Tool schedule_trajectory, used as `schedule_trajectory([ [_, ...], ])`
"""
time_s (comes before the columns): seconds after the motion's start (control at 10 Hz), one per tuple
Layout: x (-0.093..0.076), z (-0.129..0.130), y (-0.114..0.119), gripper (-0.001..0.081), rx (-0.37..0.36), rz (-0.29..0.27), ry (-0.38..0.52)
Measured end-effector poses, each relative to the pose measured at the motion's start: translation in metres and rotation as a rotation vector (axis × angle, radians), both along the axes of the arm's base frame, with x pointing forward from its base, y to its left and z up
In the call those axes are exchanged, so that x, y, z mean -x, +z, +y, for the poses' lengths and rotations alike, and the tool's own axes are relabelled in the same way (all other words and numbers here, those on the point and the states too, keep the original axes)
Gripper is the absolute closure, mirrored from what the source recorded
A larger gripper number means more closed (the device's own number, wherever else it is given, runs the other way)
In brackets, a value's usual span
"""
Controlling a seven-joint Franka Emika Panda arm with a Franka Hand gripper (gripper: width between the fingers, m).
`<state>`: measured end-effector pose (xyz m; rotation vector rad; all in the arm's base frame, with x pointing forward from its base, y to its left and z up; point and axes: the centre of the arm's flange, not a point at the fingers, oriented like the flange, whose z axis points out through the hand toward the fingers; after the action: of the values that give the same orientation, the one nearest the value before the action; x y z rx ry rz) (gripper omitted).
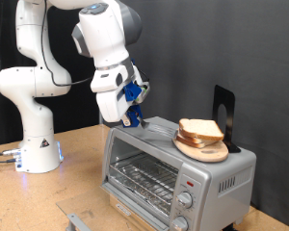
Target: Make a piece of toast with the oven
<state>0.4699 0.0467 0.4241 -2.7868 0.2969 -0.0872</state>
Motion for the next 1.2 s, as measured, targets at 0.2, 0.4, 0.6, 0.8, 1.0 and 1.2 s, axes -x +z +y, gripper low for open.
schedule_trajectory([
  [0.2, 0.0004, 0.0013, 0.0002, 0.0414, -0.006, -0.003, 0.013],
  [0.4, 0.0023, 0.0023, 0.0012, 0.0414, -0.010, 0.001, 0.029],
  [0.6, 0.0038, 0.0027, 0.0026, 0.0414, -0.010, 0.002, 0.035],
  [0.8, 0.0044, 0.0022, 0.0039, 0.0414, -0.018, 0.003, 0.031],
  [1.0, 0.0039, 0.0028, 0.0064, 0.0414, -0.032, -0.003, 0.022],
  [1.2, 0.0034, 0.0034, 0.0085, 0.0414, -0.039, -0.007, 0.019],
])
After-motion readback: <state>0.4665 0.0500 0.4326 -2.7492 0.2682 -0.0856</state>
